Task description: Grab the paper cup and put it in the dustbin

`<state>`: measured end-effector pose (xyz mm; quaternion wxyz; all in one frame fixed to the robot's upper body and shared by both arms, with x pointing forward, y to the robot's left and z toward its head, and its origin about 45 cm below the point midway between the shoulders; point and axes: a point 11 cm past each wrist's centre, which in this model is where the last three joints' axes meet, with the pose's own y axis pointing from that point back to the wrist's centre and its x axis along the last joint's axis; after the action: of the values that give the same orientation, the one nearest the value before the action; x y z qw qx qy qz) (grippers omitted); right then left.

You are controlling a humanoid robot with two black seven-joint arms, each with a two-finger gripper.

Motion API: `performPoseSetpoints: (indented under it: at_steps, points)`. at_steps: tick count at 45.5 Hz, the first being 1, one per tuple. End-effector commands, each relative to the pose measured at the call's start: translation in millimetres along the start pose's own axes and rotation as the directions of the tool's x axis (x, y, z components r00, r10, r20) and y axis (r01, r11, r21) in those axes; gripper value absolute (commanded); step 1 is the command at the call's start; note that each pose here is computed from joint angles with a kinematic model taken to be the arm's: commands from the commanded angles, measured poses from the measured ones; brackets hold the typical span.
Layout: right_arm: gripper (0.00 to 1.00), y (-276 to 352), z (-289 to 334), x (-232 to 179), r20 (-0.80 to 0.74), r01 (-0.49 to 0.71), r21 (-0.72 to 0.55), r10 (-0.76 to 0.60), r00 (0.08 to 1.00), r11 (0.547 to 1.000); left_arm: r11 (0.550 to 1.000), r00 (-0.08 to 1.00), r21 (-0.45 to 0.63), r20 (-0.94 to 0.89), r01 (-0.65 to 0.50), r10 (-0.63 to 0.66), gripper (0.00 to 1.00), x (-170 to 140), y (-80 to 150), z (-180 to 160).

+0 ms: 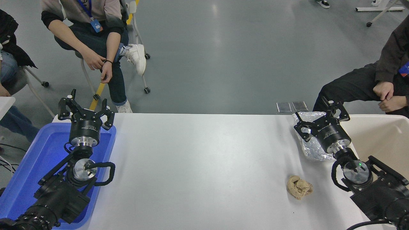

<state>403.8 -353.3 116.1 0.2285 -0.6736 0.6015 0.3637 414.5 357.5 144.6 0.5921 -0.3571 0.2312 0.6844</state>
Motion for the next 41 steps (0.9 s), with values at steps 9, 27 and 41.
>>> performPoseSetpoints:
  at_steps: [9, 27, 41]
  points:
    - [1.0, -2.4, 0.6, -3.6, -0.003, 0.009, -0.003, -0.009, 1.0, 1.0, 1.0, 1.0, 0.0, 0.001, 0.0, 0.0, 0.99, 0.3, 0.1, 0.1]
    - [1.0, -20.9, -20.8, -37.3, -0.188, 0.098, -0.084, -0.113, 0.976, 0.992, 1.0, 1.0, -0.001, -0.001, 0.0, 0.0, 0.99, -0.1, 0.0, 0.1]
    - [1.0, -18.1, -96.9, -83.0, -0.602, 0.143, -0.273, -0.285, 0.746, 0.951, 1.0, 1.0, -0.001, -0.001, 0.0, 0.0, 0.99, -0.1, 0.0, 0.1]
